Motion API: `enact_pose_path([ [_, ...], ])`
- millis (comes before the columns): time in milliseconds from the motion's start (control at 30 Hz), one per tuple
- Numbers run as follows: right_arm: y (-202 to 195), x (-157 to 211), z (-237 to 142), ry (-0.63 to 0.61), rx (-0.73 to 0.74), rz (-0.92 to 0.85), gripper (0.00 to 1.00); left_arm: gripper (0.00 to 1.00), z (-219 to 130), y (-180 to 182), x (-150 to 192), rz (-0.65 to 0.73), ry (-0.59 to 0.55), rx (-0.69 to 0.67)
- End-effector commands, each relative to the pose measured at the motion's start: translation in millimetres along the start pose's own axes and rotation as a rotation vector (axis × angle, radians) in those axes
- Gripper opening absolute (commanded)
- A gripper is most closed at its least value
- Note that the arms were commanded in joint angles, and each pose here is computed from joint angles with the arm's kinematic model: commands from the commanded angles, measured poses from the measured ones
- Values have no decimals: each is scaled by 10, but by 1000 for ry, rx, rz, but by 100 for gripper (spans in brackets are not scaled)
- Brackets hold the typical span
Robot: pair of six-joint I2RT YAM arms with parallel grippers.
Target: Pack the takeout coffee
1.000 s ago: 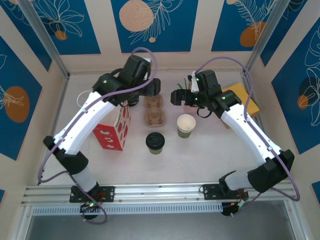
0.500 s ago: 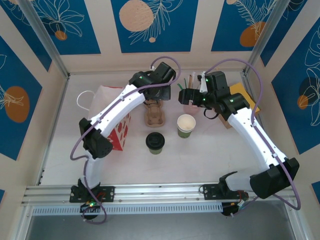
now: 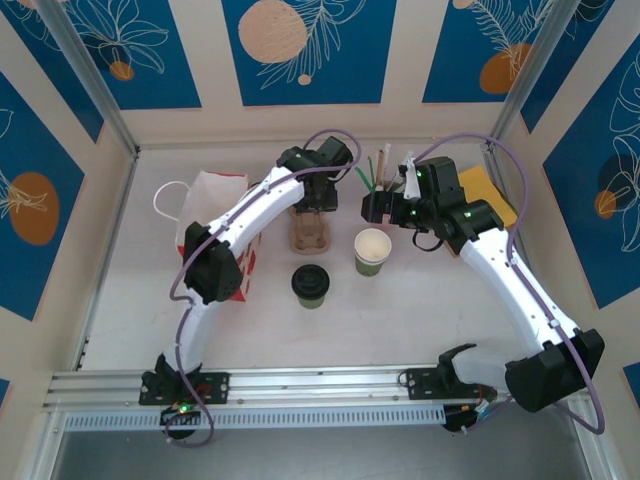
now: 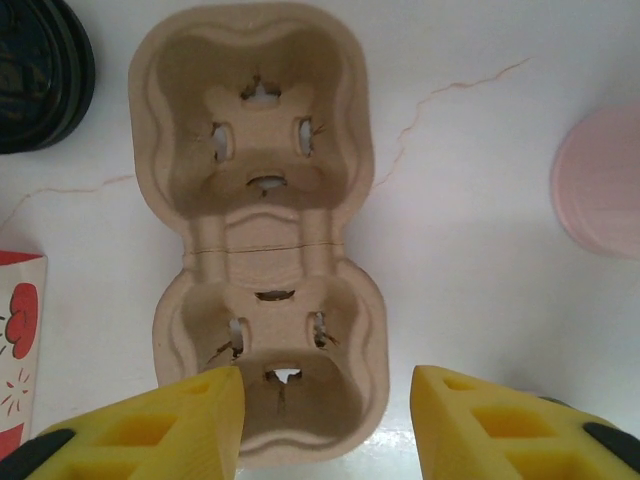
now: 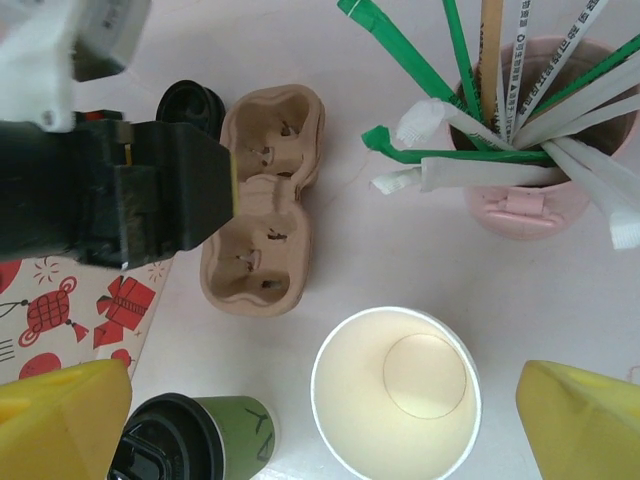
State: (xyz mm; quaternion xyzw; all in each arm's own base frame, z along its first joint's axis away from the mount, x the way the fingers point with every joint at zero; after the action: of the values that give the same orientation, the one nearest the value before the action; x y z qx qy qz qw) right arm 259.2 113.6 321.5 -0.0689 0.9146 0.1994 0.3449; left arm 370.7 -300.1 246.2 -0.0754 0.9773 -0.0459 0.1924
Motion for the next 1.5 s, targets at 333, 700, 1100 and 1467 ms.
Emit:
enact_pose_path([
  [333,21,30,-38,-16,-42,-8,99,43,425,163,-76,-36,118,-39],
  [700,5,51,-7,-7,-38,-4,99,44,689,249,-140,-45,173,-35],
  [1100,-13,60,7,-6,-31,-2,99,43,846,222,-142,-31,213,-66],
  [1467,-19,64,31,-3,-33,0,99,45,851,263,-146,-24,193,-114],
])
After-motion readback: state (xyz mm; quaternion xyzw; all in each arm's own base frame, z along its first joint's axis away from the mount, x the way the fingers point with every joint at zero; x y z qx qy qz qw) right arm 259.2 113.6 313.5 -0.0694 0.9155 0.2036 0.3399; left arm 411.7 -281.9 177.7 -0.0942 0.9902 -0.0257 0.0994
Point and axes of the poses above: each hand's point on the last joint's axis, 136 mm out from that joint toward the fingers, its own z axis out along the fingers, its own y axis along the line the jaws close on, x = y × z, the point moved 9 cm from there along -z, back along the fingers, and after that the axes turned 7 degrees about -z, right-handed, at the moved point
